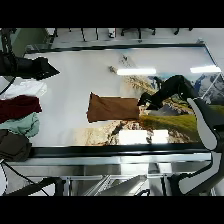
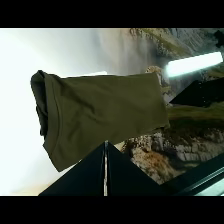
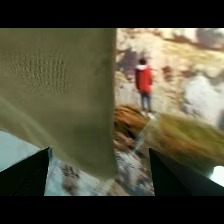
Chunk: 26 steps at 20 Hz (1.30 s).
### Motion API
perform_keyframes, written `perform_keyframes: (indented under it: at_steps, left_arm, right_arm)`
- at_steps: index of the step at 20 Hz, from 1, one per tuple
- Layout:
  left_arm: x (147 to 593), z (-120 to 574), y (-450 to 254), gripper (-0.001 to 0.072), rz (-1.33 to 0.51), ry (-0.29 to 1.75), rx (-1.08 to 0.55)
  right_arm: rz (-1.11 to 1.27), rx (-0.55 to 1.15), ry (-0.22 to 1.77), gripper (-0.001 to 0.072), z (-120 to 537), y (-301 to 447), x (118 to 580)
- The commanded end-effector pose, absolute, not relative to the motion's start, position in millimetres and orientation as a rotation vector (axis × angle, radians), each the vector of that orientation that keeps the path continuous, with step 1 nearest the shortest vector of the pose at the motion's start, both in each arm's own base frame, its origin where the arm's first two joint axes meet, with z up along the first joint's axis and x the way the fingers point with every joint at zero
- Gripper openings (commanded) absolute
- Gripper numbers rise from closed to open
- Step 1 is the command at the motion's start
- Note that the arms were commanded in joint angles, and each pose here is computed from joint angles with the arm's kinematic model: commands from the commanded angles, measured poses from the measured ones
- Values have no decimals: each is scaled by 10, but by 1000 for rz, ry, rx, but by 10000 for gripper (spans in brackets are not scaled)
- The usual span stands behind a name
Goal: Fold the shirts.
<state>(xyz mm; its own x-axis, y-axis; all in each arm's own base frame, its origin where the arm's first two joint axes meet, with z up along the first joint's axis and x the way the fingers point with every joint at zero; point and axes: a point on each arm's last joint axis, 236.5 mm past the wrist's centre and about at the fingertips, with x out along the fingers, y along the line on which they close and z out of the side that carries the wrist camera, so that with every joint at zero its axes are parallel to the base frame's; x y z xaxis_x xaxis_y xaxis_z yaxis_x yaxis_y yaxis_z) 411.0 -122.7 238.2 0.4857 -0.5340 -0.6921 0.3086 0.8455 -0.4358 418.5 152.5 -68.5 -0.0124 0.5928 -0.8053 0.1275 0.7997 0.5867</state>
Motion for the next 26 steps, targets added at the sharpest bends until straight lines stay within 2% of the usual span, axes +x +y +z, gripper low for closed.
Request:
perform_keyframes:
  at_steps: [1,6,7,9,10,13,15,19,22,26]
  left_arm:
    - [4078,2414,-1237,14,-525,926,-266]
    - [4073,2435,-1240,14,-525,919,-266]
    - [4072,2435,-1240,14,-525,919,-266]
    - [4070,2433,-1240,14,-526,920,-266]
    - [4069,2432,-1240,14,-526,921,-266]
    - [4064,2429,-1240,14,-526,923,-265]
    - [4065,2430,-1240,14,-526,923,-265]
    - [4064,2430,-1241,14,-527,923,-265]
    - [4055,2436,-1311,14,-541,920,-256]
    - [4043,2486,-1561,14,-591,892,-233]
  right_arm:
    - [492,722,1587,715,-883,1842,4181]
    - [480,711,1581,704,-1060,2024,4211]
    - [470,717,1571,667,-1064,2034,4239]
    - [467,715,1542,84,-1056,2031,4310]
    - [463,717,1527,22,-1044,2026,4350]
    - [439,723,1440,21,-894,1914,4552]
    - [387,746,1324,20,-634,1590,4796]
    - [181,862,1084,19,8,224,5082]
    - [-64,920,963,20,257,-1065,4788]
    - [-346,982,945,19,197,-2267,3827]
